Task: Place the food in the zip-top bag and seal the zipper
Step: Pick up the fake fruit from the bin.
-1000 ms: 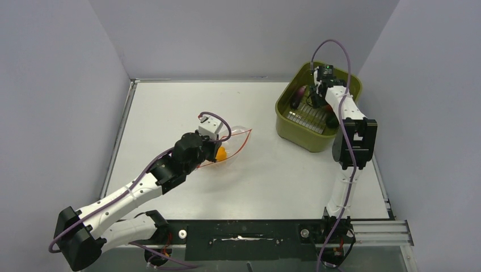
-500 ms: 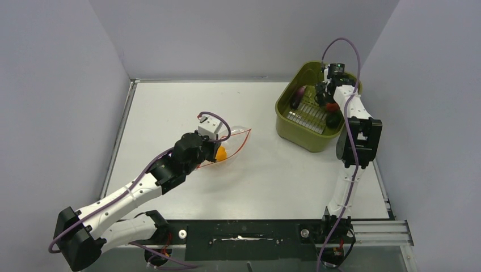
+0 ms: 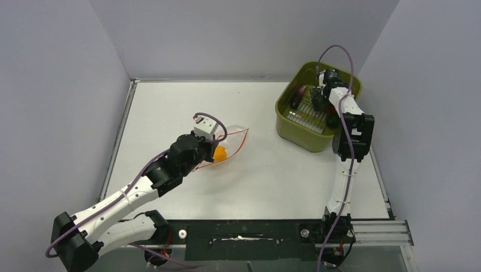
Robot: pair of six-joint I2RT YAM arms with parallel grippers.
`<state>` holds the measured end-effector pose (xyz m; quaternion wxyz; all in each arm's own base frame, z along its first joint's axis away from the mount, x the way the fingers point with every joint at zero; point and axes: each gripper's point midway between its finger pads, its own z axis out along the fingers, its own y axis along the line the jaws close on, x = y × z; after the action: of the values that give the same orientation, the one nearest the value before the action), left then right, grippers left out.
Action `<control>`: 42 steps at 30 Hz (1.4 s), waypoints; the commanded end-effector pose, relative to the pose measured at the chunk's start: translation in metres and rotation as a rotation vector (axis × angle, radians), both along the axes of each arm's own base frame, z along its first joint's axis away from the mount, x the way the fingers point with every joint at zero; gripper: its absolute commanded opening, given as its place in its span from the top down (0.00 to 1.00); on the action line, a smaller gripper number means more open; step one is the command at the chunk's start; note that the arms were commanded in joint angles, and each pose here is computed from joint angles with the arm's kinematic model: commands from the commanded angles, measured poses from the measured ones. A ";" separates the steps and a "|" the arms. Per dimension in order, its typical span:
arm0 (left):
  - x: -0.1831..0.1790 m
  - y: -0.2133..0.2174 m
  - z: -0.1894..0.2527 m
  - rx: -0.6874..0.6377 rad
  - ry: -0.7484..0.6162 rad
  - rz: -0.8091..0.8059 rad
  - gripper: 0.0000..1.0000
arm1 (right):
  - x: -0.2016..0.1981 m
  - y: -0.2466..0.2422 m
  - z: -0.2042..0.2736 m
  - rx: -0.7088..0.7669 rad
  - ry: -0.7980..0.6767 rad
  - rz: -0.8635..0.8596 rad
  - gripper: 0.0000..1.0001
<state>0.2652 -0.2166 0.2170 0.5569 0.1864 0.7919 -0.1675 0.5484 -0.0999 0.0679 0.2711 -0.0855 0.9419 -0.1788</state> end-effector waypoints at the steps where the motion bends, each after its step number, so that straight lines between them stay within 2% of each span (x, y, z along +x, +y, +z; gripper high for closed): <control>1: 0.002 0.001 0.021 -0.048 -0.062 0.011 1.00 | 0.025 -0.003 0.021 0.005 -0.104 0.023 0.08; 6: 0.003 0.000 0.020 -0.041 -0.064 0.009 1.00 | 0.022 -0.002 0.017 0.008 -0.091 0.052 0.18; 9: 0.004 0.000 0.021 -0.037 -0.066 0.010 1.00 | 0.020 -0.001 0.019 0.008 -0.089 0.061 0.31; 13: 0.005 -0.001 0.023 -0.044 -0.071 0.009 1.00 | 0.019 0.000 0.029 0.007 -0.098 0.072 0.41; 24: 0.008 0.002 0.017 -0.021 -0.062 0.030 1.00 | 0.003 0.020 0.062 0.073 -0.153 0.078 0.45; 28: 0.010 0.009 0.019 -0.010 -0.062 0.064 1.00 | -0.003 0.031 0.090 0.102 -0.203 0.085 0.46; 31: 0.009 0.010 0.022 -0.028 -0.067 0.068 1.00 | -0.010 0.041 0.112 0.131 -0.246 0.087 0.47; 42: 0.006 0.007 0.028 -0.108 -0.046 0.076 1.00 | -0.056 0.079 0.147 0.226 -0.293 0.101 0.48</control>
<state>0.2683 -0.2046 0.2205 0.5697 0.1604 0.7918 -0.1507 0.5050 -0.0421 0.1869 0.3895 -0.0860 0.9115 -0.1003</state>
